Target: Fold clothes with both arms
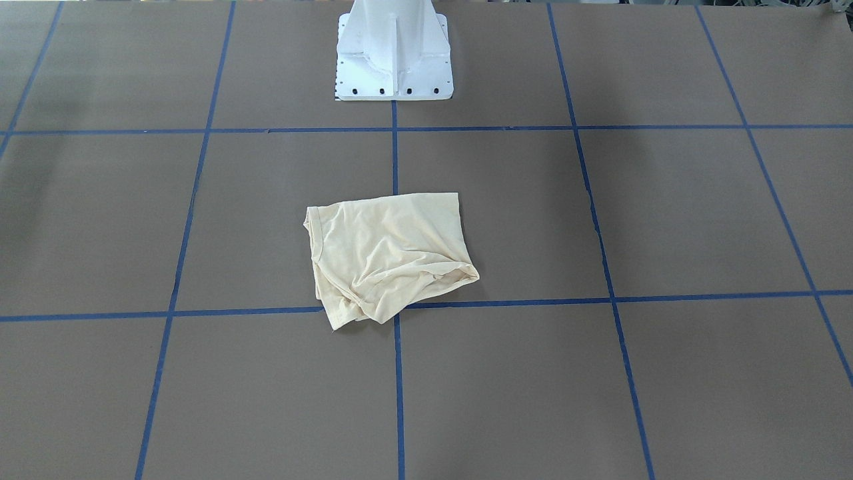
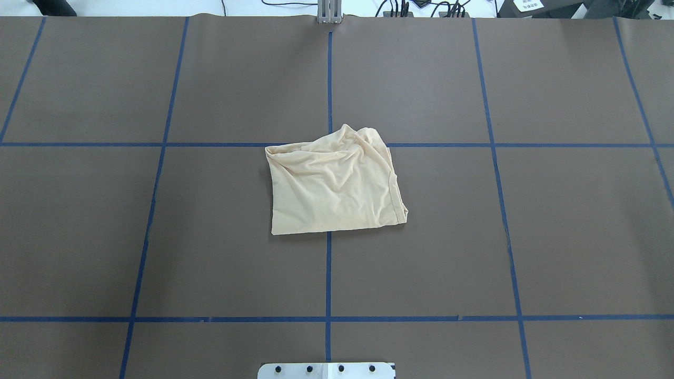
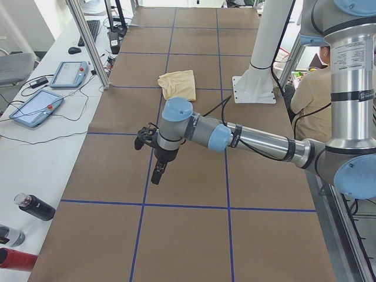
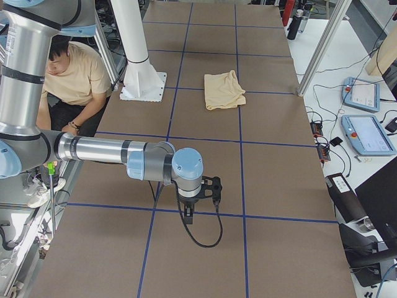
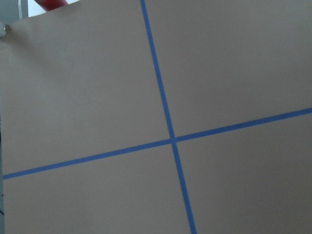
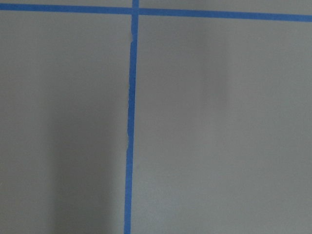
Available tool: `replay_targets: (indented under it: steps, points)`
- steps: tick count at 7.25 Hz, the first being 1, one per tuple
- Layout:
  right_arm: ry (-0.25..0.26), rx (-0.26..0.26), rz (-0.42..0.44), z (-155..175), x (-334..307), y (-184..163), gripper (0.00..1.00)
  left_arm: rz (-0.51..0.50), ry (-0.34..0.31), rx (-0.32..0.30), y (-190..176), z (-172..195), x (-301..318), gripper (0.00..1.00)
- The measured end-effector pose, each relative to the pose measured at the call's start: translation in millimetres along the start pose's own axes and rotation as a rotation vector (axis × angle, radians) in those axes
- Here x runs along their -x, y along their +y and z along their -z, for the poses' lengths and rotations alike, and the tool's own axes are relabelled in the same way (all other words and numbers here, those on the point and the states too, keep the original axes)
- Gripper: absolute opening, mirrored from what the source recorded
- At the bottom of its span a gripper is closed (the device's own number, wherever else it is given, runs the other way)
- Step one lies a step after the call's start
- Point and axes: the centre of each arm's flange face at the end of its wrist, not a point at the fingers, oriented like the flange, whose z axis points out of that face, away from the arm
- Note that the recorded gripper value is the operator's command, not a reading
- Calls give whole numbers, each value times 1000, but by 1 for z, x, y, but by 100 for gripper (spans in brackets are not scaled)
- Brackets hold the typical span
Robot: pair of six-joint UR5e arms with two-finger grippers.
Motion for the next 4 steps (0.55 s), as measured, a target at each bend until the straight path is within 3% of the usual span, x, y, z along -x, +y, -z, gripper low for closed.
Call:
replay_targets:
  steps: [2,4]
  points:
    - [6,-13,36,5,18,-10,100,16,84,33,26,-15,10,100]
    - [10,-11,75,5,43,-27,100,99,127,59,50,-23,10,100]
